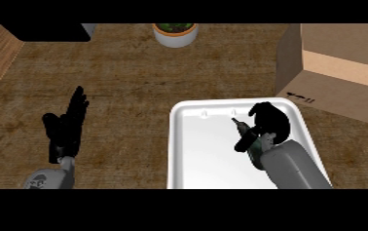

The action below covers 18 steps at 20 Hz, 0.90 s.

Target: Pick the eggplant from the tray and place it in the cardboard box

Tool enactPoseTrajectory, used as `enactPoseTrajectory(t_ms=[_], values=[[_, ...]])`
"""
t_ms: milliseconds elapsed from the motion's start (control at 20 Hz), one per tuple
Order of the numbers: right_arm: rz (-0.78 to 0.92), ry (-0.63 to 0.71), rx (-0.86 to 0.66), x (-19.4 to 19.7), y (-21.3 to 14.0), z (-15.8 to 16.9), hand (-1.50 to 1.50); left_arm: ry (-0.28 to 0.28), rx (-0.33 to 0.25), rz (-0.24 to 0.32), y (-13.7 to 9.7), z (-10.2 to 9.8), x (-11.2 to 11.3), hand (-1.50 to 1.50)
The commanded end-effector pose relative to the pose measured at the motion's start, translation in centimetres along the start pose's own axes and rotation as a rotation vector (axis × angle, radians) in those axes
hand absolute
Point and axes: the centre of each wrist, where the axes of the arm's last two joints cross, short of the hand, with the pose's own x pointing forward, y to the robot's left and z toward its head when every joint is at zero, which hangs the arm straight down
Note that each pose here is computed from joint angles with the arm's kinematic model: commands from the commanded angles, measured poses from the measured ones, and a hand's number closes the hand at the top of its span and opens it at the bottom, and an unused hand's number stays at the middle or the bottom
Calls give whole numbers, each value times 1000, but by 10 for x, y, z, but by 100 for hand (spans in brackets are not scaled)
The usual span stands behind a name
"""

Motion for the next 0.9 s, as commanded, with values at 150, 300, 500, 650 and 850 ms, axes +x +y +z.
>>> enactPoseTrajectory(t_ms=[150, 300, 500, 650, 850], values=[[269, -618, -7, -32, 14, 47, 150, 14, 32, 0, 4, 3, -7, 0], [307, -728, -84, -73, -2, 59, 150, 19, 45, -11, 12, 4, -7, 0], [311, -832, -178, -119, -22, 86, 150, 22, 36, 5, 11, 15, -20, 0], [260, -861, -275, -138, -46, 98, 150, 0, 27, -6, 6, 13, -5, 0], [164, -940, -386, -151, -90, 139, 150, 7, 52, -7, 15, 1, -6, 0]])
